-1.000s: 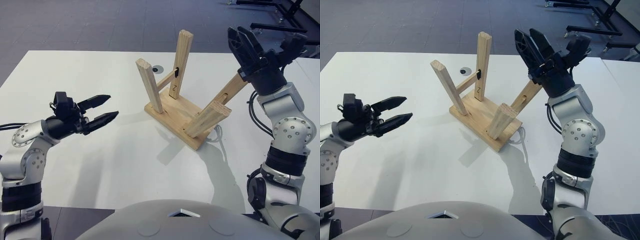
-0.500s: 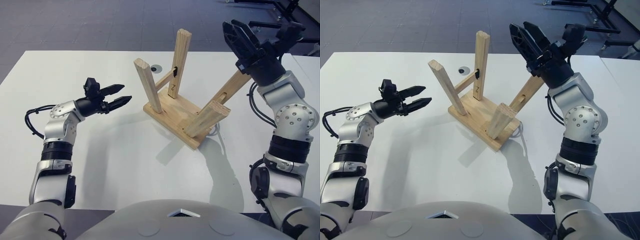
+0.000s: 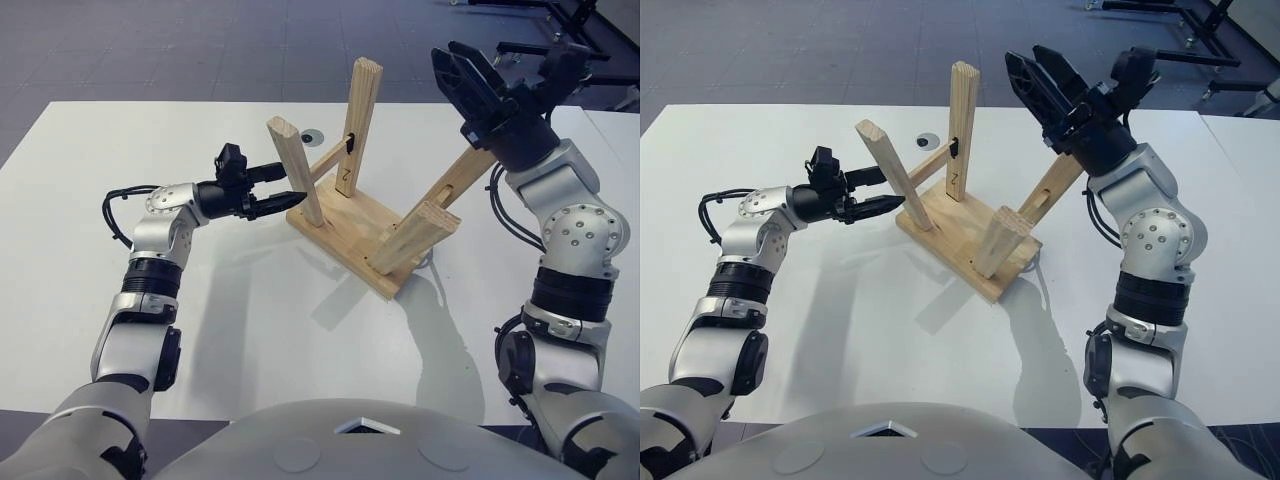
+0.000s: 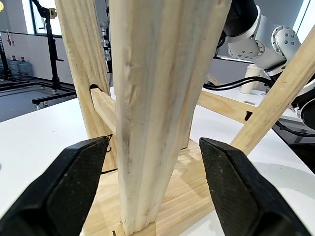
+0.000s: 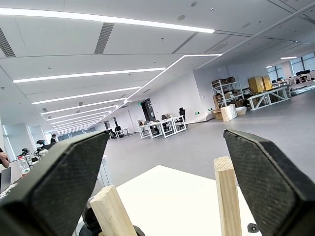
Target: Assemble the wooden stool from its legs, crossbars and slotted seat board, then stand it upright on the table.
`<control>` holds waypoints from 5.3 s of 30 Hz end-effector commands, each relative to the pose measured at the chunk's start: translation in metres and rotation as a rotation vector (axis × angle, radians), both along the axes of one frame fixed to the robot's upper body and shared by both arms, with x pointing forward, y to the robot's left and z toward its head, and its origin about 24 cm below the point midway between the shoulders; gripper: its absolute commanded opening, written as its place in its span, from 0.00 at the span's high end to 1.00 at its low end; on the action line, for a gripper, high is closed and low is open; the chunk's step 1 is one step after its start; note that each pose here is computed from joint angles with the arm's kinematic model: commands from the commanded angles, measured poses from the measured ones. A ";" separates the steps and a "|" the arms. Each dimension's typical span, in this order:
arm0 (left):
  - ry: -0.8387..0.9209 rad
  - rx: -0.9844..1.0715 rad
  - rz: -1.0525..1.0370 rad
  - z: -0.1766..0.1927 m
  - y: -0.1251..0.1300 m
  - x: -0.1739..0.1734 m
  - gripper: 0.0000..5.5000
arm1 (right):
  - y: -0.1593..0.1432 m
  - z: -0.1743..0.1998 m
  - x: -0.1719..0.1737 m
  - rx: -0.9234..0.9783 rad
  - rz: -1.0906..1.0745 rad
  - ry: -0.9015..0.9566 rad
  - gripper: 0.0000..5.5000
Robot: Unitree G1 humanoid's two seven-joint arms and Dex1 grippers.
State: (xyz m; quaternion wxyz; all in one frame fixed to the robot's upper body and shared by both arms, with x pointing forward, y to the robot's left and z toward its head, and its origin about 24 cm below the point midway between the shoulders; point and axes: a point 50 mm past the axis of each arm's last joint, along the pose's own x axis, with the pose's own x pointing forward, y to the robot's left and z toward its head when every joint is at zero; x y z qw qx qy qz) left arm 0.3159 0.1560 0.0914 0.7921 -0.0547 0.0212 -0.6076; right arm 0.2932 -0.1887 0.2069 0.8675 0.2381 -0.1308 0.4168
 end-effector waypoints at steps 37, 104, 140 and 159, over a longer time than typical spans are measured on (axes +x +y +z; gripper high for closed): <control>-0.111 0.154 0.116 -0.006 0.008 -0.097 0.81 | -0.049 0.024 -0.014 -0.061 0.008 -0.109 0.21; -0.096 0.489 0.010 -0.036 0.031 -0.086 0.65 | -0.022 -0.147 -0.008 -0.762 0.460 0.123 0.21; 0.090 0.316 -0.038 -0.039 0.011 -0.079 0.79 | -0.009 -0.141 -0.018 -0.794 0.651 0.027 0.77; 0.871 0.032 -0.143 -0.008 0.023 -0.186 0.81 | -0.007 -0.084 -0.083 -0.554 1.093 0.713 0.80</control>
